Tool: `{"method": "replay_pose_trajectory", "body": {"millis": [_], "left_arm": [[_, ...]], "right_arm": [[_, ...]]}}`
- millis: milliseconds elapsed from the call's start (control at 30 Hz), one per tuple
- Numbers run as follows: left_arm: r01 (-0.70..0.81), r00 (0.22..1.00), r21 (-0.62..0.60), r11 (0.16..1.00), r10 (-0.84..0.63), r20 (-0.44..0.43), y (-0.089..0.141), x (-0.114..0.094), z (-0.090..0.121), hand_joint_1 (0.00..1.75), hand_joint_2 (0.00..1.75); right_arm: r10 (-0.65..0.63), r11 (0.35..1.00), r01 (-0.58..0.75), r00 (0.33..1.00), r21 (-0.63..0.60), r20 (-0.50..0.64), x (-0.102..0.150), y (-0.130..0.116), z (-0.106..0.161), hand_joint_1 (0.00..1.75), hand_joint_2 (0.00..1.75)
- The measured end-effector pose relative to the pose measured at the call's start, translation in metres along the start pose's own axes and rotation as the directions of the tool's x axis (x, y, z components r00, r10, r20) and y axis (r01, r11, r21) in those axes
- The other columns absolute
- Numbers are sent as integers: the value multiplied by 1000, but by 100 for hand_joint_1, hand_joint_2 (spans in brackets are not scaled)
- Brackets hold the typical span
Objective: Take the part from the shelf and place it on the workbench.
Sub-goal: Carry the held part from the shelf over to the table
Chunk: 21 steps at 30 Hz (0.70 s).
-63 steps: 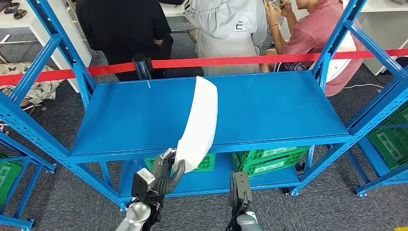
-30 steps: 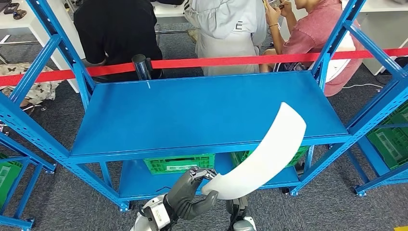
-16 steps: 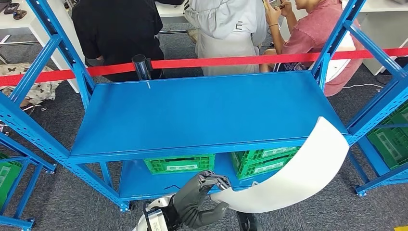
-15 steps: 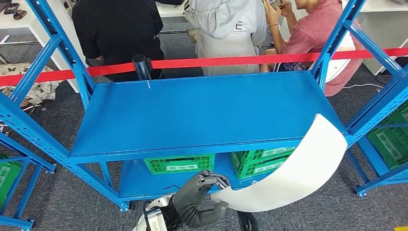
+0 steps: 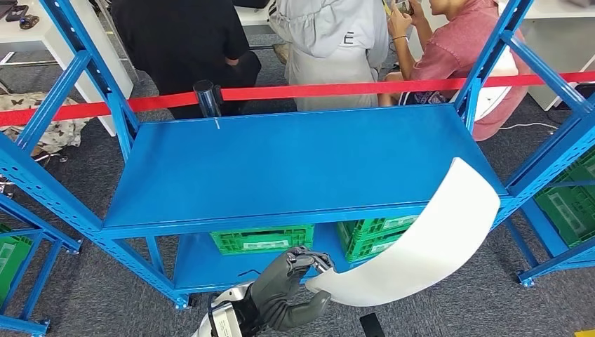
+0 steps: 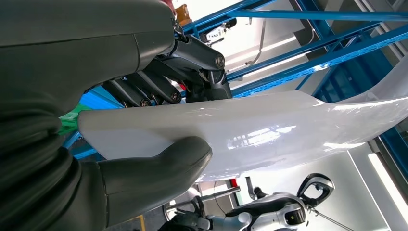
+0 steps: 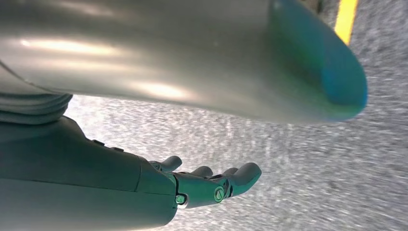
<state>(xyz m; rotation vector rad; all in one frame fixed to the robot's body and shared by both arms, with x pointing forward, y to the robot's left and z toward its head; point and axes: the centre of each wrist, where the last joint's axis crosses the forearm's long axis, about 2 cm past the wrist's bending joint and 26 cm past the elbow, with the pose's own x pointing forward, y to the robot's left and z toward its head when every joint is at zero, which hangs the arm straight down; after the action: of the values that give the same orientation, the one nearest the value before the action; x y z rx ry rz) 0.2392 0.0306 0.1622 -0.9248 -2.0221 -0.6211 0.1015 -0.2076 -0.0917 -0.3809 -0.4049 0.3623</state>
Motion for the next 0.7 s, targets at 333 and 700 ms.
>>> {"method": "replay_pose_trajectory", "body": {"millis": [333,700], "left_arm": [[-1,1000,-6,1000,1,2,-1,1,-3,175,175],[2,1000,-21,1000,-2,-4,0,2,-5,175,175]], "right_arm": [[42,999,-42,995,-5,-94,-27,-9,-3,0,0],[49,999,-49,995,0,-89,-25,-11,-4,0,0]]}}
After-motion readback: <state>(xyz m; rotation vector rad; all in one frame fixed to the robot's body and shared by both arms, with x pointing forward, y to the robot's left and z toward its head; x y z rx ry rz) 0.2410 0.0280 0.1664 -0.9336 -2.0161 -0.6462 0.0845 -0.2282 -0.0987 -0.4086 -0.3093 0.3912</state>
